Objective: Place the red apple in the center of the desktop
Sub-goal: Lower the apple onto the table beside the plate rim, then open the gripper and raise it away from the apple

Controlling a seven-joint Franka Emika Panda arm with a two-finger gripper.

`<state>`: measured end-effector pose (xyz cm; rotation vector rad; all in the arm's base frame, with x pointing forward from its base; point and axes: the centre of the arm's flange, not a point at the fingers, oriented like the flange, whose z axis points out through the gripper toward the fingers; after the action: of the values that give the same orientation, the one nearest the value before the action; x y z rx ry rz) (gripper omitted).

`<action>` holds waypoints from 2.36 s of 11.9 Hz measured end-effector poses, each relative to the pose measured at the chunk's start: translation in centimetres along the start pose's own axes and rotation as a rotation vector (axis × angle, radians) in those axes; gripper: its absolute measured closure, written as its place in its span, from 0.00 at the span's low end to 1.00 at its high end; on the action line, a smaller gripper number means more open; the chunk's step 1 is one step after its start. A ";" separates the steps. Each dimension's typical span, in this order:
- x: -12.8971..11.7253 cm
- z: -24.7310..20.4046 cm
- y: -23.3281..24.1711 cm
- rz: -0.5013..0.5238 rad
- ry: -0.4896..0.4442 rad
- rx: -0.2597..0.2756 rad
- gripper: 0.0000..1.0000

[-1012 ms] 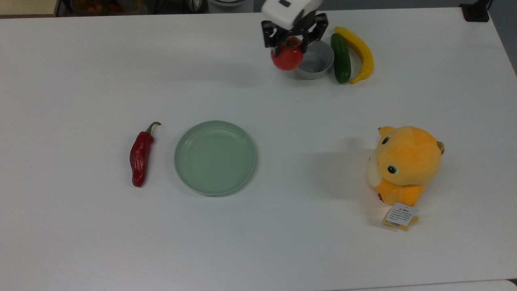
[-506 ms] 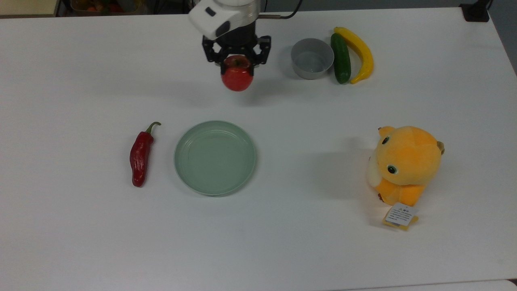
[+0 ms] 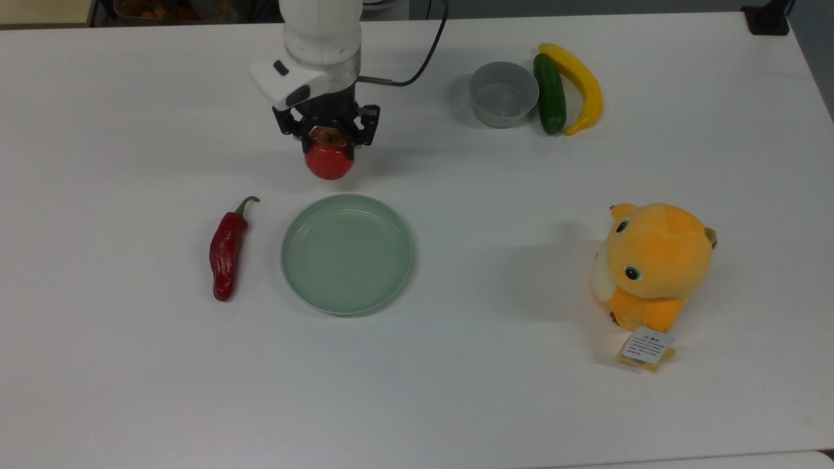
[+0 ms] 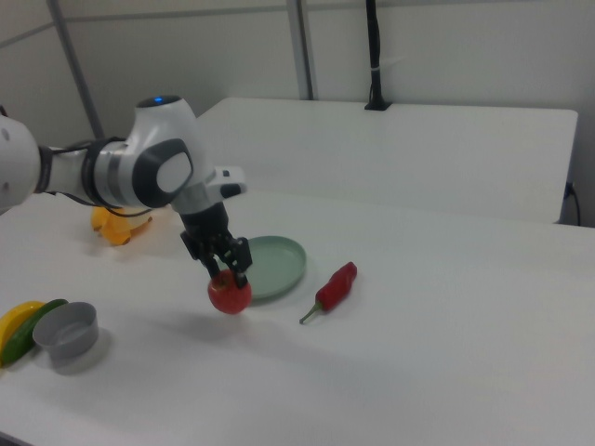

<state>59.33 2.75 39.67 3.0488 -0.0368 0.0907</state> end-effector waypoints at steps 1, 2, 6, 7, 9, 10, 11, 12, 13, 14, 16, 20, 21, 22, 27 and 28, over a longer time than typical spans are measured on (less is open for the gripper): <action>0.2 1.0 0.9 0.007 -0.010 -0.014 0.33; 0.4 1.6 1.6 0.016 -0.003 -0.017 0.33; 0.9 2.8 1.7 0.019 0.011 -0.014 0.33; 0.9 3.1 1.7 0.018 0.010 -0.014 0.34; 1.0 3.4 1.6 0.017 0.005 -0.014 0.34; 1.0 3.5 1.6 0.017 0.004 -0.014 0.34; 0.9 3.6 1.6 0.017 0.002 -0.014 0.34; 0.9 3.7 1.6 0.016 0.001 -0.014 0.31; 0.9 3.8 1.6 0.016 0.000 -0.014 0.17; 0.9 3.8 1.6 0.016 -0.001 -0.014 0.02; 0.9 3.9 1.6 0.016 -0.002 -0.014 0.00; 1.3 2.9 1.6 0.017 0.013 -0.014 0.00; 1.4 1.8 1.7 0.019 0.006 -0.017 0.00; 1.2 0.7 1.8 0.020 -0.012 -0.022 0.00; 0.4 -5.6 -1.6 0.025 0.008 -0.024 0.00; 0.3 -7.0 -2.3 0.048 0.029 -0.017 0.00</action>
<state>59.30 5.62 46.41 3.0294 -0.1084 0.1375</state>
